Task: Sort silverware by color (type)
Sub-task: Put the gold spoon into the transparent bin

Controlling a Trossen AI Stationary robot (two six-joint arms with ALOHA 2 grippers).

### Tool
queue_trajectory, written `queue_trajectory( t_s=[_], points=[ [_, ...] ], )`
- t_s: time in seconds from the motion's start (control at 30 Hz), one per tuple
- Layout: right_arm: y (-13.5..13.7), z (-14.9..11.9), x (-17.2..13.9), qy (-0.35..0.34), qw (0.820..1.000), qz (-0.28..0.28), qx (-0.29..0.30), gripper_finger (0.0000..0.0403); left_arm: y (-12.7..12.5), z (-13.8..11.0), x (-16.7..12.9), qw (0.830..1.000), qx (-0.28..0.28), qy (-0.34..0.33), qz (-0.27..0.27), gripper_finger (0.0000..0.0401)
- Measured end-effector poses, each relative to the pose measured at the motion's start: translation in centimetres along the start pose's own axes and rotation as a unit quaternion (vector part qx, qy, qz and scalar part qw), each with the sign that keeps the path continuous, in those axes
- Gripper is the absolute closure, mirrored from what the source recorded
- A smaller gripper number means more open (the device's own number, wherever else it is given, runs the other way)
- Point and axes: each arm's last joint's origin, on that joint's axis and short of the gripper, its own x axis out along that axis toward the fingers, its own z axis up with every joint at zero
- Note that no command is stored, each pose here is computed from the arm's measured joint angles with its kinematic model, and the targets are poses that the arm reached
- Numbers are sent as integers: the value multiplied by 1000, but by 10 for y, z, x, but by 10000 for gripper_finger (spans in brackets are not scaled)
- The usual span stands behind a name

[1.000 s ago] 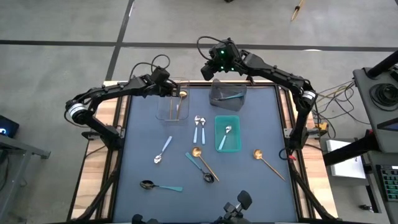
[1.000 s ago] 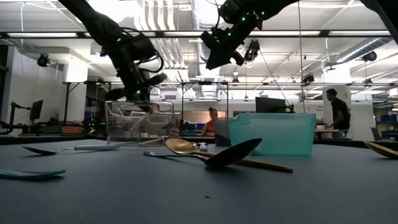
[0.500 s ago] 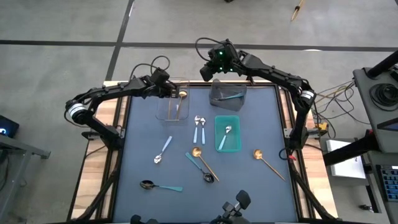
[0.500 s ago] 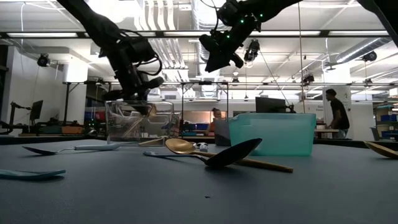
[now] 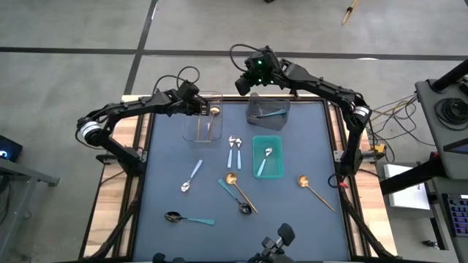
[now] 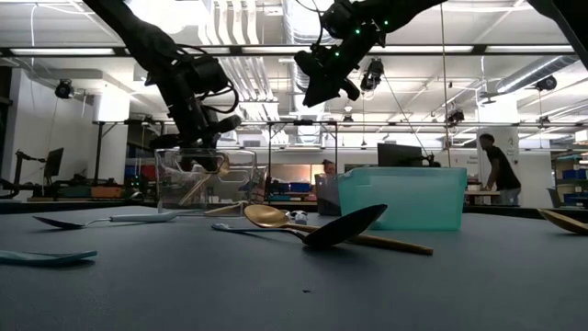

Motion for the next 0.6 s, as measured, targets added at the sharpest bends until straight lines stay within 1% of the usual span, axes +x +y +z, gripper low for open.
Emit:
queue_trajectory(
  t_s=[0.6],
  points=[
    [0,0,0,0,1000,0,-2,344,1,0,0,1000,-10,-4,9,385]
  ],
)
